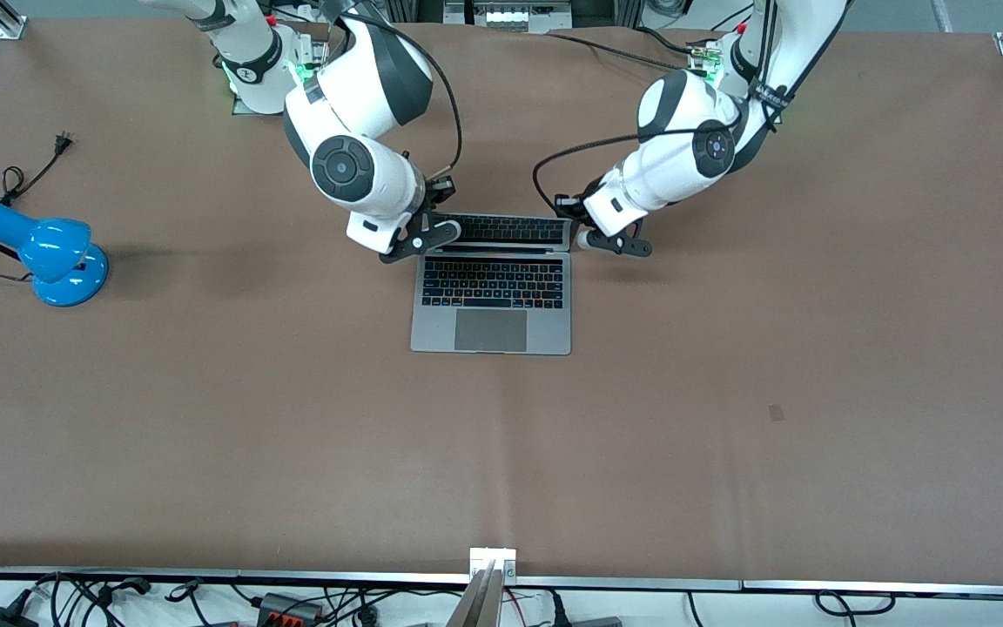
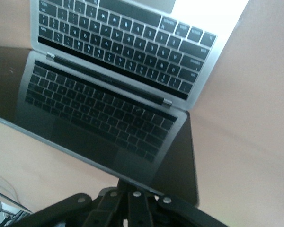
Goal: Close laptop with both arms from behind
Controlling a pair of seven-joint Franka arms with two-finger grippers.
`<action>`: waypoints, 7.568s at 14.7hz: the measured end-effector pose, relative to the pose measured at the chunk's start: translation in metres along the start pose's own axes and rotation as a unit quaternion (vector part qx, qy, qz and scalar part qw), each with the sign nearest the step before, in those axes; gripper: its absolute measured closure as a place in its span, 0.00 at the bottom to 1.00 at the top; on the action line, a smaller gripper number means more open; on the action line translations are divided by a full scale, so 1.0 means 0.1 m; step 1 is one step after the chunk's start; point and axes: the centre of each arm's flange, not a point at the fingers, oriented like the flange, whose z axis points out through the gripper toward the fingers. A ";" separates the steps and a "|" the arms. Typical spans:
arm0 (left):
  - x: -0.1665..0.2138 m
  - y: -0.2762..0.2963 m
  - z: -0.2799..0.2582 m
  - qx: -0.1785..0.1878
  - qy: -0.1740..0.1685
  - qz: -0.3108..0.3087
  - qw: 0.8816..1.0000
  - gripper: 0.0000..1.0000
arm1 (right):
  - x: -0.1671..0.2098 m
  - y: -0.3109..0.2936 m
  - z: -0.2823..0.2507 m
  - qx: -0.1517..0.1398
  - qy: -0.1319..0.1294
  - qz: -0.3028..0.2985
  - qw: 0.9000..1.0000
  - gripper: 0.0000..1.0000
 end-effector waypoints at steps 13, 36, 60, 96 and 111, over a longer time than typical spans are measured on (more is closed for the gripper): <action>0.64 -0.20 0.12 -0.044 0.001 -0.048 0.998 0.99 | 0.68 0.32 0.40 0.004 0.048 0.033 0.998 0.99; 1.36 -0.54 0.73 -0.006 0.010 -0.042 0.999 0.99 | 1.36 0.78 1.07 -0.005 0.087 0.067 0.994 0.99; 0.45 -0.25 -3.72 0.165 -0.037 -0.054 0.984 0.96 | 0.46 1.99 -1.72 -0.064 0.123 0.150 0.979 0.27; 0.39 -0.75 -3.95 0.225 0.056 -0.045 0.972 0.00 | -1.13 3.79 -2.88 -0.080 0.167 0.205 0.961 0.00; 0.39 -0.76 -3.96 0.224 0.056 -0.046 0.972 0.00 | -1.45 3.61 -2.94 -0.082 0.170 0.192 0.963 0.00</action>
